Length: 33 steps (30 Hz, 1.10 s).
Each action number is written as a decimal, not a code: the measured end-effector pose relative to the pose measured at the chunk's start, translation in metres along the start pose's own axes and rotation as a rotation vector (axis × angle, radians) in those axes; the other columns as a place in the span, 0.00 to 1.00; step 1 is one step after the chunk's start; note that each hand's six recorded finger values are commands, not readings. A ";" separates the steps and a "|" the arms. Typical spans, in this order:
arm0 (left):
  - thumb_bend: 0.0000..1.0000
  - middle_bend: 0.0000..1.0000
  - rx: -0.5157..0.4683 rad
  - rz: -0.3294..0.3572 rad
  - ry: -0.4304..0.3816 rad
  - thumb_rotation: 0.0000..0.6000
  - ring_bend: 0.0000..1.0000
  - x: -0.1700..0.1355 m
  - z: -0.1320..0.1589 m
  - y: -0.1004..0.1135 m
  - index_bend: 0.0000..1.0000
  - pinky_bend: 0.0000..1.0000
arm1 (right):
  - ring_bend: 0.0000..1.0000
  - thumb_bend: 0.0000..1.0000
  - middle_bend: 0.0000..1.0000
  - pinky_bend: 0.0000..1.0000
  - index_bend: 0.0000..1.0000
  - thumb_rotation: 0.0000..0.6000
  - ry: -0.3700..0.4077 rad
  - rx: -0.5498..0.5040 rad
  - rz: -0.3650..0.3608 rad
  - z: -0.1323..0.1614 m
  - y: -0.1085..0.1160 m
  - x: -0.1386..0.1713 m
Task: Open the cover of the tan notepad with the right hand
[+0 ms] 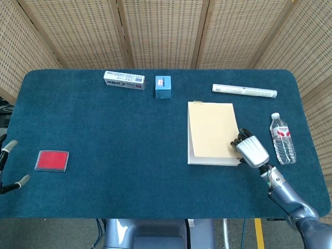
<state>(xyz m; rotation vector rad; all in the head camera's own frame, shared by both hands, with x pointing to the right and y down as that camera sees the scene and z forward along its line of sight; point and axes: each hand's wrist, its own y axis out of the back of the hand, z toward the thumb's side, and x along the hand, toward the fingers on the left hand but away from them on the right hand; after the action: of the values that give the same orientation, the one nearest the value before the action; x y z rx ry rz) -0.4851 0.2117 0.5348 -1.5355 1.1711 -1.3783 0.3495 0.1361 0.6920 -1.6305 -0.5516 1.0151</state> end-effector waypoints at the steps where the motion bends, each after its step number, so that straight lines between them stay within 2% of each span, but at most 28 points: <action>1: 0.00 0.00 0.000 0.000 0.000 1.00 0.00 0.000 0.000 0.000 0.00 0.00 | 0.43 0.47 0.65 0.24 0.67 1.00 0.018 -0.001 -0.006 0.001 0.003 0.006; 13: 0.00 0.00 0.001 0.001 -0.003 1.00 0.00 -0.002 0.001 0.000 0.00 0.00 | 0.43 0.47 0.66 0.25 0.67 1.00 0.246 0.001 -0.029 0.035 0.029 0.082; 19: 0.00 0.00 0.003 0.003 -0.003 1.00 0.00 -0.003 0.002 0.000 0.00 0.00 | 0.43 0.47 0.66 0.25 0.67 1.00 0.308 0.000 -0.025 0.048 0.036 0.106; 27: 0.00 0.00 0.006 -0.002 -0.002 1.00 0.00 -0.002 0.002 -0.002 0.00 0.00 | 0.43 0.47 0.66 0.25 0.67 1.00 0.328 -0.019 -0.044 0.056 0.043 0.107; 33: 0.00 0.00 0.008 -0.006 -0.002 1.00 0.00 -0.002 0.003 -0.003 0.00 0.00 | 0.43 0.47 0.66 0.25 0.67 1.00 0.300 -0.035 -0.106 0.057 0.060 0.066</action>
<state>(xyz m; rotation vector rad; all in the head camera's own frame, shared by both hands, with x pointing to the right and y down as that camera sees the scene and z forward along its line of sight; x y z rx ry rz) -0.4821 0.2143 0.5365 -1.5352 1.1594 -1.3839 0.3273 0.2002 0.6108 -1.7263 -0.4494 0.6701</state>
